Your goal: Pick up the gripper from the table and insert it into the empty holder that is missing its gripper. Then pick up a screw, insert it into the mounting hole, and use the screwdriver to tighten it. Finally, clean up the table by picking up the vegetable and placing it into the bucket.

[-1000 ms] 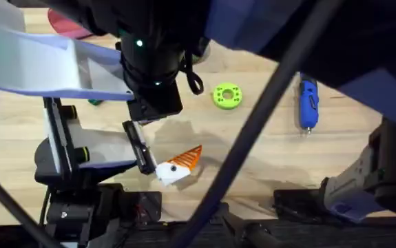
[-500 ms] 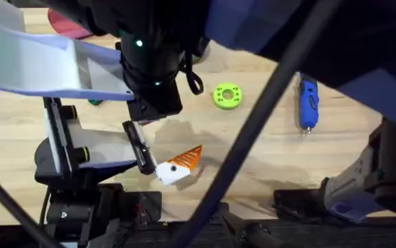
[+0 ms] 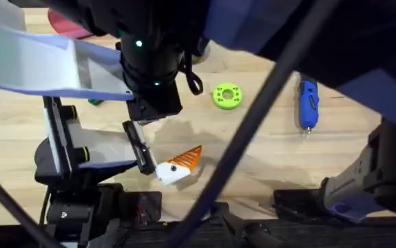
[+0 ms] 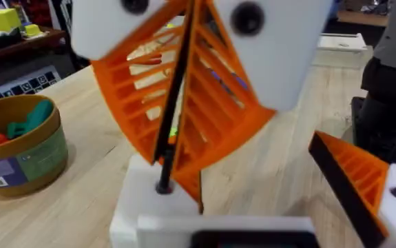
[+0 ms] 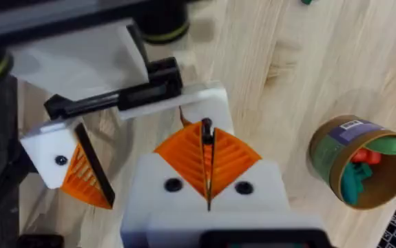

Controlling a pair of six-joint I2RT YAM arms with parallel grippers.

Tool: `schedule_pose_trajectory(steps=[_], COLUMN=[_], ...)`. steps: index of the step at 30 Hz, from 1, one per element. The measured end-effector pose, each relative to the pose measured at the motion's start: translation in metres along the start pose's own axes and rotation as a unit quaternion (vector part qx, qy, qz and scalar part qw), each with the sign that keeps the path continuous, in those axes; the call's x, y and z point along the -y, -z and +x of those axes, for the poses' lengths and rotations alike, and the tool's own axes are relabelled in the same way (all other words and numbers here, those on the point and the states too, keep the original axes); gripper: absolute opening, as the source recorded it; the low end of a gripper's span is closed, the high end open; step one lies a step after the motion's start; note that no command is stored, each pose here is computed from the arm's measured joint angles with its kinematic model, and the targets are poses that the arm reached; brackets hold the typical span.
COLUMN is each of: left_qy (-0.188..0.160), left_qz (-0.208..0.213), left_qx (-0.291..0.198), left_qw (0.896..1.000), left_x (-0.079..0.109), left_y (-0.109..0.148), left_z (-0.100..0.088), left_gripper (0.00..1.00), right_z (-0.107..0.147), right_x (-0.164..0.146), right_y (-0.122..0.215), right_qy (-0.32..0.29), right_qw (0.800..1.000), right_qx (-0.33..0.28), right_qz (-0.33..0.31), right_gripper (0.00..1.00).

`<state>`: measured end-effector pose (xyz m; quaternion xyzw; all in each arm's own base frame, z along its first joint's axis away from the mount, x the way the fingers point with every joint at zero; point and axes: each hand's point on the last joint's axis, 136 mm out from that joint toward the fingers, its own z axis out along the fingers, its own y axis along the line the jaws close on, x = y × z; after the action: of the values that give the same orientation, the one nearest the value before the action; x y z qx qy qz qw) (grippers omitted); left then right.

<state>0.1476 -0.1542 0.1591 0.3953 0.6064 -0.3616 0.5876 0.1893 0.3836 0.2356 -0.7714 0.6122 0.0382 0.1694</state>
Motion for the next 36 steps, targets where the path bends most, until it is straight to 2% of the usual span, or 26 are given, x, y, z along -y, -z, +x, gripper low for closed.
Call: schedule_pose_trajectory(steps=[36], left_qy=[0.004], left_qz=[0.0], left_qx=[0.0], left_qw=[1.0], left_x=[-0.0001], left_y=[0.0], left_z=[0.0001], left_gripper=[0.985], right_z=[-0.0045], right_x=[-0.0025], right_y=[-0.0103], right_qy=[-0.005], right_qw=[1.0], right_qx=[0.002], right_qz=[-0.014], right_gripper=[0.004])
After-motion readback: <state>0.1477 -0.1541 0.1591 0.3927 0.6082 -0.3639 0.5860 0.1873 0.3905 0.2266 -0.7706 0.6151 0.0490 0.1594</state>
